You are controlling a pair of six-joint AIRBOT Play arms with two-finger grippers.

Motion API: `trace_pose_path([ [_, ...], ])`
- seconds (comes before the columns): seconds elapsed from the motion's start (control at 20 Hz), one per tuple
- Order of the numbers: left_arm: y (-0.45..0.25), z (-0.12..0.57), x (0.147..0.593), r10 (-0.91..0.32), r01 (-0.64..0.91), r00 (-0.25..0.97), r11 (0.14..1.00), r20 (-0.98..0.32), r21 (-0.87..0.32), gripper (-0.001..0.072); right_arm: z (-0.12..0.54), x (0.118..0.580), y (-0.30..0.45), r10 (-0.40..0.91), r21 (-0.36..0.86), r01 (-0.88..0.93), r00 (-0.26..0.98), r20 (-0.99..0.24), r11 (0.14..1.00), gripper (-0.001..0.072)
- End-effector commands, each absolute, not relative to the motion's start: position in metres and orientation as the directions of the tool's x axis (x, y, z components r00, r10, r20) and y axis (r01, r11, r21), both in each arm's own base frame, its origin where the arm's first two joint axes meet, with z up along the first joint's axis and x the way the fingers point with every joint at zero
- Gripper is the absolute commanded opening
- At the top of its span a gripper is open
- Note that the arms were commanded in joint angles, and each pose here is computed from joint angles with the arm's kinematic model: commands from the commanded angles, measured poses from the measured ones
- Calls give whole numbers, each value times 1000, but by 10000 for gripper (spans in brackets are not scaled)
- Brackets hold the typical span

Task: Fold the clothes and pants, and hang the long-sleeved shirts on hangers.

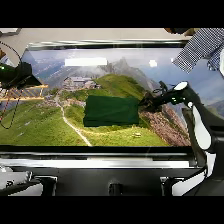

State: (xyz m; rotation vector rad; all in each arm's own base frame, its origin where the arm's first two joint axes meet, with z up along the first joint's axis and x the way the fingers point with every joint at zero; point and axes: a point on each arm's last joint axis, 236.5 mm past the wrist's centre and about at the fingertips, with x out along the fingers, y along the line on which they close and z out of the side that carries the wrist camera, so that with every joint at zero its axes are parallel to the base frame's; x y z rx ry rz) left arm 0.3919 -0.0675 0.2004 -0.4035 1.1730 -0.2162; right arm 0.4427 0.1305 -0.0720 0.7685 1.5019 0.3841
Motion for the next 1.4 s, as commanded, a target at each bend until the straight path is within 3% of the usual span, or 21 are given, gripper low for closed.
trace_pose_path([
  [0.0, -67, 201, 392, -370, -44, 379, 908, -848, -416, 20, -93, 440, 151, 674, 665, 214, 38, -737, 715, 472],
  [0.2, -67, 201, 393, -370, -46, 383, 907, -847, -418, 20, -95, 433, 169, 671, 661, 187, 9, -741, 727, 441],
  [0.25, -67, 201, 393, -370, -46, 382, 908, -847, -417, 20, -96, 433, 172, 671, 661, 183, 10, -742, 728, 353],
  [0.3, -67, 201, 393, -370, -46, 383, 908, -847, -417, 20, -96, 435, 172, 668, 658, 191, 16, -744, 728, 334],
  [0.45, -67, 201, 393, -370, -46, 383, 908, -847, -417, 20, -92, 435, 176, 679, 669, 191, 17, -734, 718, 23],
  [0.7, -67, 201, 393, -370, -45, 383, 908, -847, -417, 20, -37, 465, 169, 683, 698, 162, 145, -716, 698, 25],
  [1.0, -67, 201, 393, -370, -45, 383, 908, -847, -417, 20, 46, 523, 92, 652, 743, 256, 361, -666, 618, 25],
  [1.35, -67, 201, 393, -370, -43, 383, 908, -847, -416, 20, 102, 568, -39, 430, 738, 369, 632, -645, 565, 24],
])
